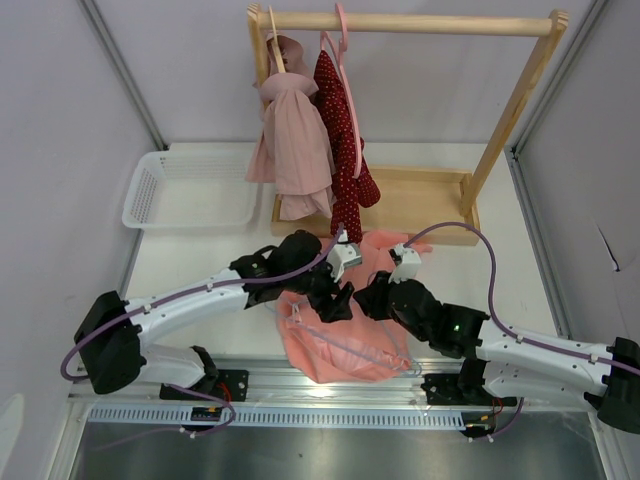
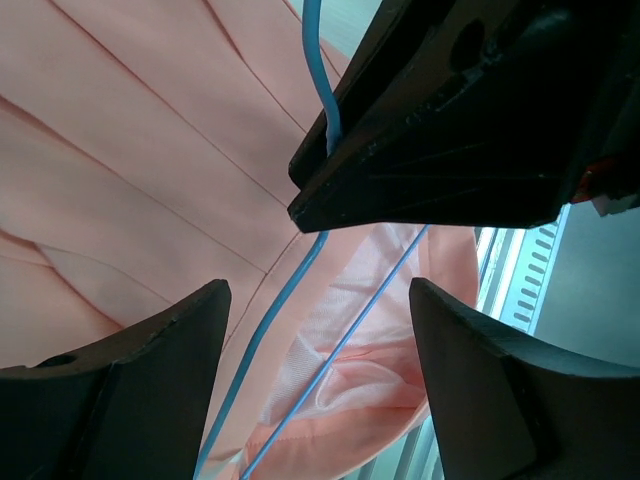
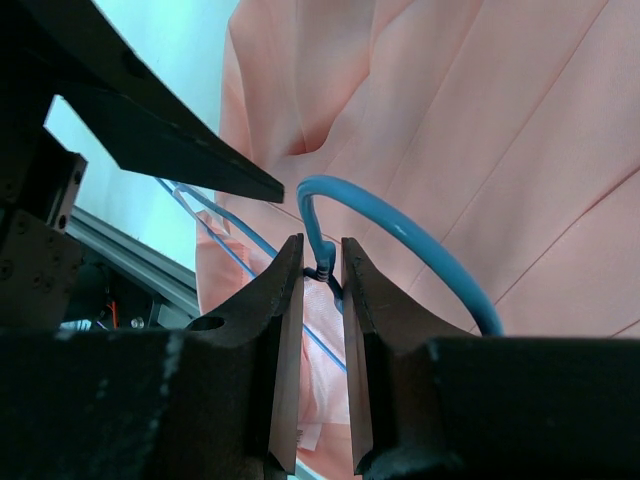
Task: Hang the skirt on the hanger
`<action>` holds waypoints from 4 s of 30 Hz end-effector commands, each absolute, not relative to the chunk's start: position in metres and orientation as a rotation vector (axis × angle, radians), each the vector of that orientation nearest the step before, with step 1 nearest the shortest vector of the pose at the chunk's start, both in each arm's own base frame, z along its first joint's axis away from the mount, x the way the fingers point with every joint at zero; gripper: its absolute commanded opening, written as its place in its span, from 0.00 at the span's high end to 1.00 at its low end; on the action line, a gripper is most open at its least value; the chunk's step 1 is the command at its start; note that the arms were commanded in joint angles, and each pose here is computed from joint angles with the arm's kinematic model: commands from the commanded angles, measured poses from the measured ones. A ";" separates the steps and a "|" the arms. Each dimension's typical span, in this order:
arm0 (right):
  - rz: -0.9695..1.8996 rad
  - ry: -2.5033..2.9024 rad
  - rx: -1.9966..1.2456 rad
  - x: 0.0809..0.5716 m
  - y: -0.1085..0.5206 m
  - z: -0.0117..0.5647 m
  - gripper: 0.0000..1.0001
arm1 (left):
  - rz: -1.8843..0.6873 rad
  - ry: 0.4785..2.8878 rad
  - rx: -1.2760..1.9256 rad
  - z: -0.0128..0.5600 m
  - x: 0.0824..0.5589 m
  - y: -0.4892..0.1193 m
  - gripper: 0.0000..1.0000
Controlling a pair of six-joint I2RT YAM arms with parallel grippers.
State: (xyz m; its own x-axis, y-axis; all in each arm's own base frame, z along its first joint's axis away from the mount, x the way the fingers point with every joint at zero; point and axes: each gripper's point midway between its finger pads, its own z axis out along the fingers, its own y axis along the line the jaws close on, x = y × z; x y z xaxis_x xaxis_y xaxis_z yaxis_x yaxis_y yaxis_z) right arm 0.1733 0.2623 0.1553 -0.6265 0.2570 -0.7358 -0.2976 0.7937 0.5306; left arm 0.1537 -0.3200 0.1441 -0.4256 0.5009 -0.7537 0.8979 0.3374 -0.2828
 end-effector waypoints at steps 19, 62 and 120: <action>0.802 2.033 0.004 0.189 0.250 0.174 1.00 | -1.120 2.000 1.245 0.155 0.149 -0.338 0.85; 0.649 1.914 0.085 0.202 0.199 0.298 0.76 | -1.024 1.607 0.812 0.343 0.160 -0.392 1.00; 0.482 1.380 0.356 0.200 0.053 0.553 0.20 | -0.587 1.334 0.076 0.549 0.324 -0.400 1.00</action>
State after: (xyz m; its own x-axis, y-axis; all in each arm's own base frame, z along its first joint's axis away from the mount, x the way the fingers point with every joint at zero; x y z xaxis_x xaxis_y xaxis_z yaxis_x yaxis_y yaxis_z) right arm 0.2068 0.0670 0.5361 0.0675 0.5080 -0.8587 -0.1250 0.8582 0.4979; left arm 0.3177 -0.4287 0.4832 0.0058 -0.2024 -0.9793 0.4671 0.8664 -0.1764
